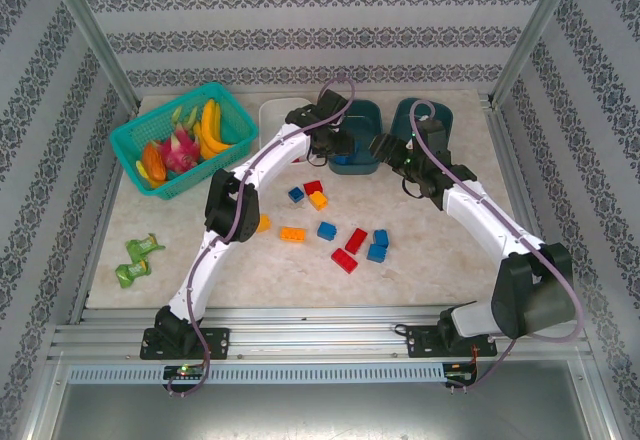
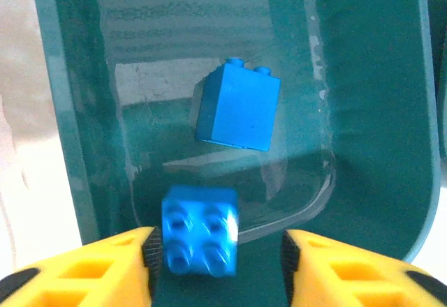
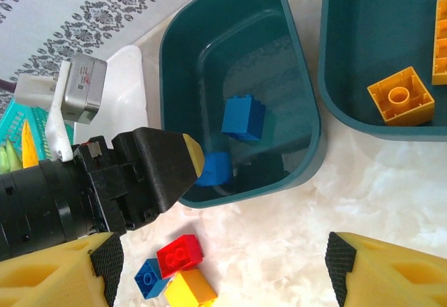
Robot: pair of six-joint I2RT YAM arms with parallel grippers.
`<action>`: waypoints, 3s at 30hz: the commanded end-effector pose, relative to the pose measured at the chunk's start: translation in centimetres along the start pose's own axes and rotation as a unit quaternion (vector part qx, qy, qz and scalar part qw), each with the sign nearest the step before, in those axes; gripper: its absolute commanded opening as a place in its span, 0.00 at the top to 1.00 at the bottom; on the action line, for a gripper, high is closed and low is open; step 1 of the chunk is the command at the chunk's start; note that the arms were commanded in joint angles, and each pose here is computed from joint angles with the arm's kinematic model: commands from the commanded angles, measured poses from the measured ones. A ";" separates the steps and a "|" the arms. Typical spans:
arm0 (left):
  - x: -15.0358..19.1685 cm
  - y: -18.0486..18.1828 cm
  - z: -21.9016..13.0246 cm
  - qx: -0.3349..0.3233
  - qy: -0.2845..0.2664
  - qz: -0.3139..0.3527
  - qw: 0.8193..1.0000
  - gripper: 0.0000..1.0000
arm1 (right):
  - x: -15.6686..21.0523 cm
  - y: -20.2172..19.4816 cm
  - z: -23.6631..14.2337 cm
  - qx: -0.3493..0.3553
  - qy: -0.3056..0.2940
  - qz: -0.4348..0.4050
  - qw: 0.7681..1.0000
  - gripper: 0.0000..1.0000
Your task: Sort the legos into containers by color
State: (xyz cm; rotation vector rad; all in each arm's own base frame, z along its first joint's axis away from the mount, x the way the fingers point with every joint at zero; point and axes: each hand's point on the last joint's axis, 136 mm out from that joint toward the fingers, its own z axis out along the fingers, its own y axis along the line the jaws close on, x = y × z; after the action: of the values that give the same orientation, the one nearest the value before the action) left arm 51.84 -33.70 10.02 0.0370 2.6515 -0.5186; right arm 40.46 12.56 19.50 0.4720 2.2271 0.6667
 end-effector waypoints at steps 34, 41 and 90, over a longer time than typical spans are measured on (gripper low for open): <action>14.3 10.4 -23.7 -0.017 -0.081 -0.164 0.983 0.10 | 14.3 8.2 -2.5 -0.049 0.151 -0.290 0.944 0.22; 19.0 11.5 -25.5 0.035 -0.100 -0.174 0.979 0.04 | 17.8 6.5 3.0 0.013 0.287 -0.348 0.892 0.23; 10.9 1.4 -22.1 0.114 -0.074 -0.068 0.988 0.08 | -1.5 -1.4 3.2 0.144 0.138 -0.169 0.965 0.76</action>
State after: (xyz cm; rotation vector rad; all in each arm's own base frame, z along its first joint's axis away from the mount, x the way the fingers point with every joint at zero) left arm 31.58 -22.74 21.69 -0.2339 2.5042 -0.7814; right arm 42.64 14.85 19.36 -0.0260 2.5693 0.2837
